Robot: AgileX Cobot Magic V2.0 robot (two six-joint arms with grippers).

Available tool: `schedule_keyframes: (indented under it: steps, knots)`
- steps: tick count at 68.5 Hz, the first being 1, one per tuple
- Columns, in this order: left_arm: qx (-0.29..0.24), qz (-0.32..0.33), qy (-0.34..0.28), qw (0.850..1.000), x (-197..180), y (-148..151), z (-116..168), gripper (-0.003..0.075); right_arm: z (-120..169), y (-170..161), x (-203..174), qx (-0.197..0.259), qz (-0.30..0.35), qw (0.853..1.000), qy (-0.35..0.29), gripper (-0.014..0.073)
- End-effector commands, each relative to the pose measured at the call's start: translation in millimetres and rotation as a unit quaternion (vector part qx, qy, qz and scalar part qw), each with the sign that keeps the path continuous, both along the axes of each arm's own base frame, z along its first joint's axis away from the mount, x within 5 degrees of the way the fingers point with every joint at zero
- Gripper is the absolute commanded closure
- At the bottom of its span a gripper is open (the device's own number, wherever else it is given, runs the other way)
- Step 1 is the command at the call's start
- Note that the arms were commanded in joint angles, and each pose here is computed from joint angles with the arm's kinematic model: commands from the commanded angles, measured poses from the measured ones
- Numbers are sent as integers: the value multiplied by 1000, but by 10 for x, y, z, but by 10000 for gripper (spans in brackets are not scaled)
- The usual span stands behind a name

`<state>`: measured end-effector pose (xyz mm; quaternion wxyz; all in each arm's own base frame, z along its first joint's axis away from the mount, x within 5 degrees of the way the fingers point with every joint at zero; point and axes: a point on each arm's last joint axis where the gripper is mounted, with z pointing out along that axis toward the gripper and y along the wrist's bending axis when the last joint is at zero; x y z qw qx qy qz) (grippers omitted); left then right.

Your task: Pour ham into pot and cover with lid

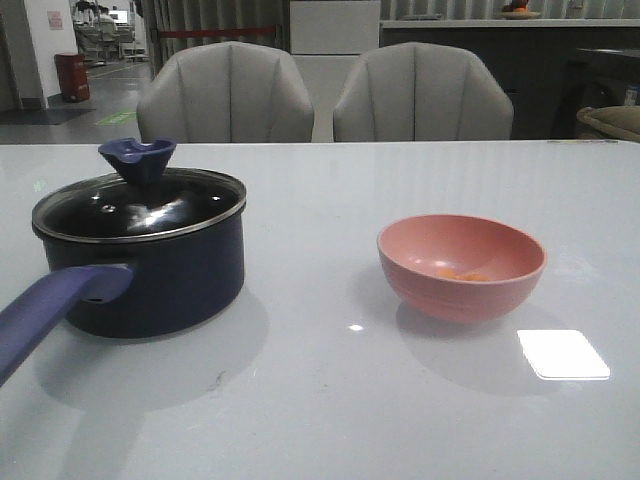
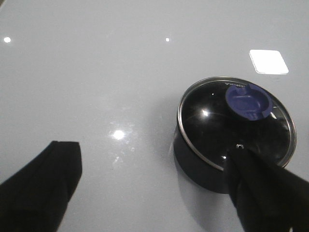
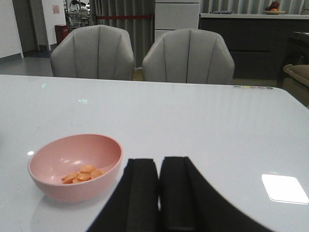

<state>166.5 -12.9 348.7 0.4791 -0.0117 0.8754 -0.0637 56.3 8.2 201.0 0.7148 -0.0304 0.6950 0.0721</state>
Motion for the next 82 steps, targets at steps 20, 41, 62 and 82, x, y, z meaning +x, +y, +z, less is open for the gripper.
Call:
schedule_keyframes:
  steps: [20, 41, 62, 82]
  knots:
    - [-19, -80, 57, 995, 922, -478, 169, 76, 113, -8, -27, 2, -4, 998, -58, 430]
    - [26, -128, 121, 984, 1429, -1070, 38, 81, 113, -8, -27, 2, -4, 998, -58, 430]
    - [69, -88, 178, 978, 1751, -1351, -35, 81, 113, -8, -27, 2, -4, 998, -58, 430]
    - [70, -70, 228, 969, 1970, -1429, -206, 82, 113, -8, -27, 2, -4, 998, -58, 430]
